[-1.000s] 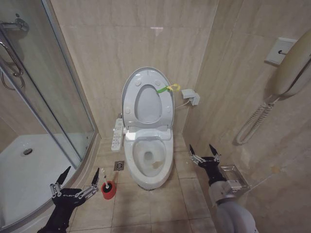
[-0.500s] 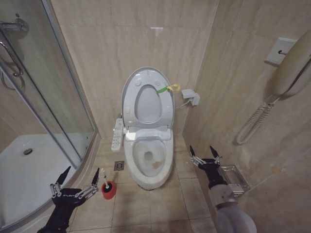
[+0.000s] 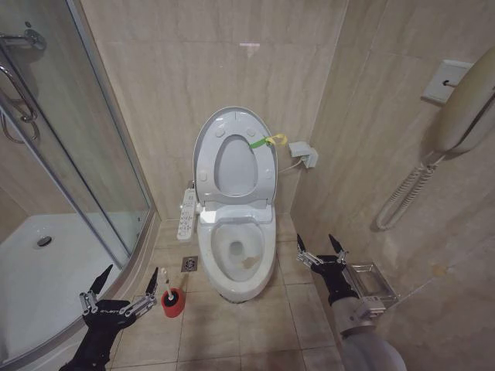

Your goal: Open the toilet lid, clean the toilet bowl with a toilet brush, close the toilet lid, and flush.

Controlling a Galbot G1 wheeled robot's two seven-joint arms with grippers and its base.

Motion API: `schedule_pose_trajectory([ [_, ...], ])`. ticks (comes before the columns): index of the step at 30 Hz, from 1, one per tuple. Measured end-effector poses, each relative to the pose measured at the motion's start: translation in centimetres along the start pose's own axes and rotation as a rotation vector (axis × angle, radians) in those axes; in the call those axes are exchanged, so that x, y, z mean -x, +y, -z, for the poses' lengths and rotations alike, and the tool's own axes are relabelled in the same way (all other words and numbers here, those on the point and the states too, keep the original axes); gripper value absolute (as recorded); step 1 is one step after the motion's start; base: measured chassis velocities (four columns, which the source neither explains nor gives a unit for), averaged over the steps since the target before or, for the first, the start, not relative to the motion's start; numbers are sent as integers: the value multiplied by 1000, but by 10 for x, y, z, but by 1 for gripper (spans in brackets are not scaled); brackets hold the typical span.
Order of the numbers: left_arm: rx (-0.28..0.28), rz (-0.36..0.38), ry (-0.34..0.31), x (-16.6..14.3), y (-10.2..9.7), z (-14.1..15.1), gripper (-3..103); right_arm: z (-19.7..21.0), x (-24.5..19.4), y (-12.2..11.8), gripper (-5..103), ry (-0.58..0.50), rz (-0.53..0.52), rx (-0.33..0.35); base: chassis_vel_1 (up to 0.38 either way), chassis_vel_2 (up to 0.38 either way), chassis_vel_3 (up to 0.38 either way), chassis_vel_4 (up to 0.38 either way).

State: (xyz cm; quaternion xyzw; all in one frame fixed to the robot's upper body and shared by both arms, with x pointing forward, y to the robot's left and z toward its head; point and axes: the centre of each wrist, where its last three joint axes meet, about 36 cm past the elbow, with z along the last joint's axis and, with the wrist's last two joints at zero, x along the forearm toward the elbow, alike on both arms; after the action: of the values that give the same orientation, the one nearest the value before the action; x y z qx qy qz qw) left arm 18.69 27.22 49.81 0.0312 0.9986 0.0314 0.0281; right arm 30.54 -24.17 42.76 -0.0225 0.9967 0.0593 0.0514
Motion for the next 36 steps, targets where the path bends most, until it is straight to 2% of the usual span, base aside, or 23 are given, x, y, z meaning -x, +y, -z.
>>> schedule_pose_trajectory([
  [36,0,0,0,0,0,0,100,1,0,0,100,2,-4,-1,0,0,0,0],
])
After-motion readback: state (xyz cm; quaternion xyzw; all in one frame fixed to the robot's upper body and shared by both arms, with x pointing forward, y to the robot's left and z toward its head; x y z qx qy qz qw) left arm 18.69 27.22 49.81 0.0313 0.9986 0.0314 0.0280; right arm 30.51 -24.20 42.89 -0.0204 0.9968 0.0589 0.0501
